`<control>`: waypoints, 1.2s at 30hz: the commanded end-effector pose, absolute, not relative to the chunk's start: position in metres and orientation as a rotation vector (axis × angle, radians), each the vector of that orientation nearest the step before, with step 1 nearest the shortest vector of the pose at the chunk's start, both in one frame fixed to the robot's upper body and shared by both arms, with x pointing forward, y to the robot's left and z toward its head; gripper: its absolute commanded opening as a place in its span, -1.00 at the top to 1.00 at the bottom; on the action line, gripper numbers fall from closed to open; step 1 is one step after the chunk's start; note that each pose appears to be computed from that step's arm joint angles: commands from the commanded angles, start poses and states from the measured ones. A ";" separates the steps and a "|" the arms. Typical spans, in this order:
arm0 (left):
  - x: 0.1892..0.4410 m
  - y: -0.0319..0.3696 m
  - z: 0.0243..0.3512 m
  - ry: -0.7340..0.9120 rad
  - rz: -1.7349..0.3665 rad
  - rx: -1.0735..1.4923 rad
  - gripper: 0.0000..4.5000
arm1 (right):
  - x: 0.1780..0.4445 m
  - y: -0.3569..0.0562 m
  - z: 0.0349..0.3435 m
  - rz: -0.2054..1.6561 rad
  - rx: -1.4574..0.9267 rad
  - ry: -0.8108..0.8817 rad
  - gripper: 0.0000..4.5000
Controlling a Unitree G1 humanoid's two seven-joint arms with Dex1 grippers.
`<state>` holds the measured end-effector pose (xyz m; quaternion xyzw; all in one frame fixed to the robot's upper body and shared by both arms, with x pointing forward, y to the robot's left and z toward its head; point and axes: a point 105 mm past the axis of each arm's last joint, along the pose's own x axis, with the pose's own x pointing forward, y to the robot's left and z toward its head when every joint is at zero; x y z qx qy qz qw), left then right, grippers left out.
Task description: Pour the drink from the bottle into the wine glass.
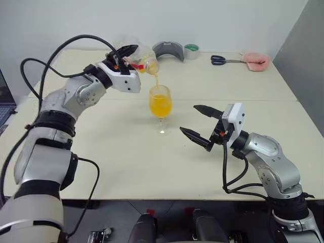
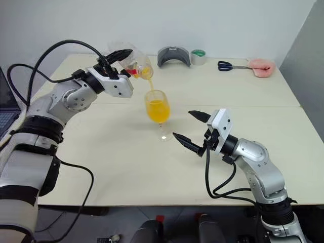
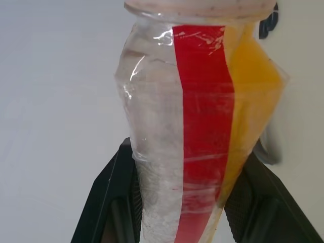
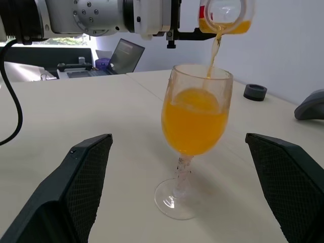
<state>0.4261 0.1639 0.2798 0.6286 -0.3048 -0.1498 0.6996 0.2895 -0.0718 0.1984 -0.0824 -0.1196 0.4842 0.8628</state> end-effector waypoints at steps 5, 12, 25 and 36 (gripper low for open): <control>0.421 0.165 0.289 -0.618 -0.351 0.990 0.24 | 0.281 -0.064 0.210 1.055 -0.171 -0.306 -1.00; 0.426 0.221 0.278 -0.370 -0.220 0.477 0.24 | 0.266 -0.051 0.216 1.189 -0.201 -0.264 -1.00; 0.393 0.286 0.189 -0.006 -0.153 0.077 0.24 | 0.276 -0.020 0.211 1.200 -0.311 -0.092 -1.00; 0.389 0.293 0.169 0.028 -0.145 0.102 0.24 | 0.276 -0.007 0.213 1.233 -0.334 -0.107 -1.00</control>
